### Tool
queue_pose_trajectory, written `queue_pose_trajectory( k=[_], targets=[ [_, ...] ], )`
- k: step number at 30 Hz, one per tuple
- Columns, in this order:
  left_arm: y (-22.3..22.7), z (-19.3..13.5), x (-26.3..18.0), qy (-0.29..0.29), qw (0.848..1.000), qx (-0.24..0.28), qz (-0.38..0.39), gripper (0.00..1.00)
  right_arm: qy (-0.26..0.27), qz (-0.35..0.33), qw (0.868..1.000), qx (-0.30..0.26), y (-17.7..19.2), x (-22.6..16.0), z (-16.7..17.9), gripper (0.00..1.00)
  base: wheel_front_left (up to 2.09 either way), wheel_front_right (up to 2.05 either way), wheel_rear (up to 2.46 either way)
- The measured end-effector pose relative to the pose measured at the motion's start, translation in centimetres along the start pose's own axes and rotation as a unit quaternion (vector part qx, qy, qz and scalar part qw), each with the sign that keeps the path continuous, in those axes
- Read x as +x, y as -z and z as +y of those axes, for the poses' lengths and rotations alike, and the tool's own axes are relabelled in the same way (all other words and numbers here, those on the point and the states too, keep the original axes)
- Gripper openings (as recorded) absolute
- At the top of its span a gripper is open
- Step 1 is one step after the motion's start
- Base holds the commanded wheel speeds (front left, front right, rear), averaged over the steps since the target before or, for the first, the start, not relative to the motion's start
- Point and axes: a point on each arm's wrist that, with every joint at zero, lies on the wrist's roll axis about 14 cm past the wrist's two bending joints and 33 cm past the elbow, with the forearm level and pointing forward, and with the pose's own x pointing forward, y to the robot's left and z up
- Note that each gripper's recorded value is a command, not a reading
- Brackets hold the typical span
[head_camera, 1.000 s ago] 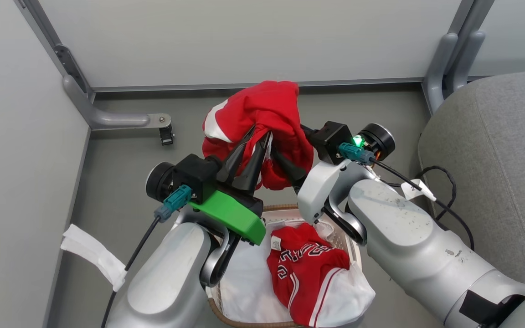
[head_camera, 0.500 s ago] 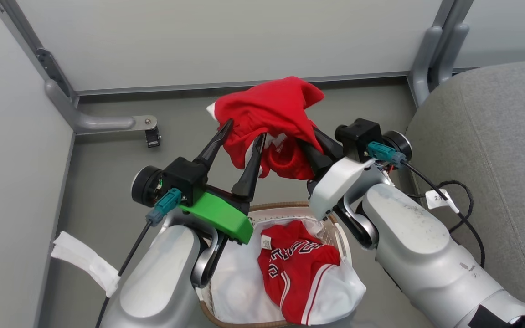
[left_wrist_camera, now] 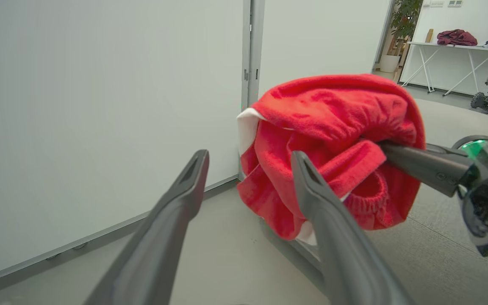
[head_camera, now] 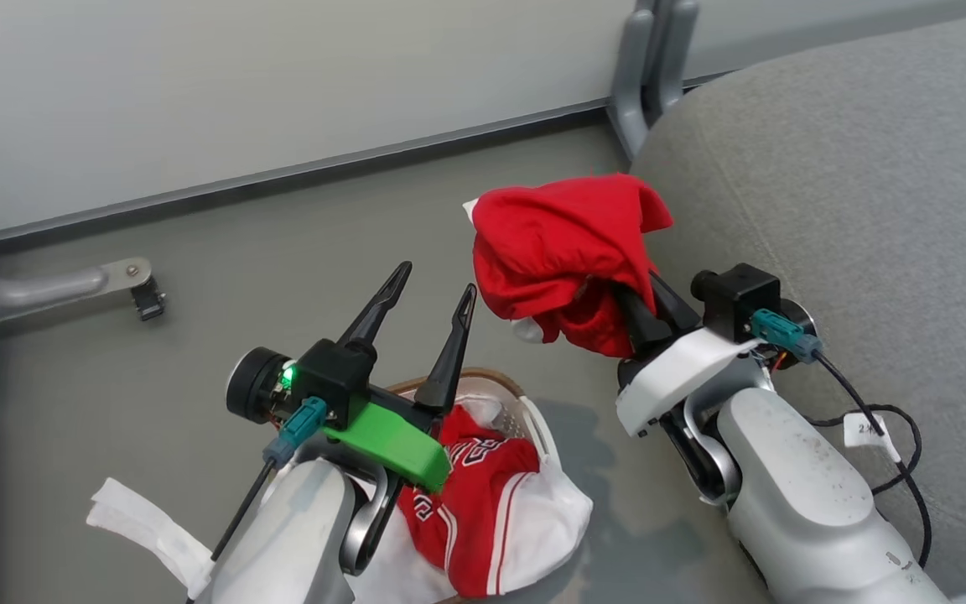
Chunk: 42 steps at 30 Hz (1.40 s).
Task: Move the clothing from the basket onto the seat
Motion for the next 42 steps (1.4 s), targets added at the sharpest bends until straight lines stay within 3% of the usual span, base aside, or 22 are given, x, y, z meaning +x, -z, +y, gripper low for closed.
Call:
queue_pose_trajectory(
  k=[10,15,19,25,30,34,42],
  targets=[
    [1.3,-7.5,3.2,0.112,0.993,-0.028,0.004,1.0,0.141,-0.013,0.99,-0.017,-1.2,-7.6,-8.0,0.0,0.0,0.0,0.0],
    [2.5,-12.2,3.8,0.183,0.982,-0.046,0.017,1.0,0.225,-0.019,0.974,-0.027,-1.7,-12.4,-12.0,0.0,0.0,0.0,0.0],
    [3.3,-13.8,4.1,0.21,0.976,-0.057,0.026,1.0,0.261,-0.012,0.964,-0.037,-1.4,-14.7,-13.5,0.0,0.0,0.0,0.0],
    [5.3,-13.4,4.0,0.216,0.973,-0.068,0.045,1.0,0.288,0.006,0.955,-0.068,-1.2,-15.6,-15.4,0.0,0.0,0.0,0.0],
    [6.7,-11.6,4.1,0.204,0.975,-0.069,0.057,1.0,0.303,0.011,0.945,-0.12,-3.1,-14.7,-18.7,0.0,0.0,0.0,0.0],
    [8.3,-10.5,3.8,0.205,0.974,-0.067,0.07,1.0,0.333,0.007,0.926,-0.179,-6.3,-14.4,-22.9,0.0,0.0,0.0,0.0],
    [11.3,-6.1,3.8,0.182,0.977,-0.065,0.091,1.0,0.352,0.028,0.904,-0.241,-8.4,-9.8,-28.4,0.0,0.0,0.0,0.0]
  ],
)
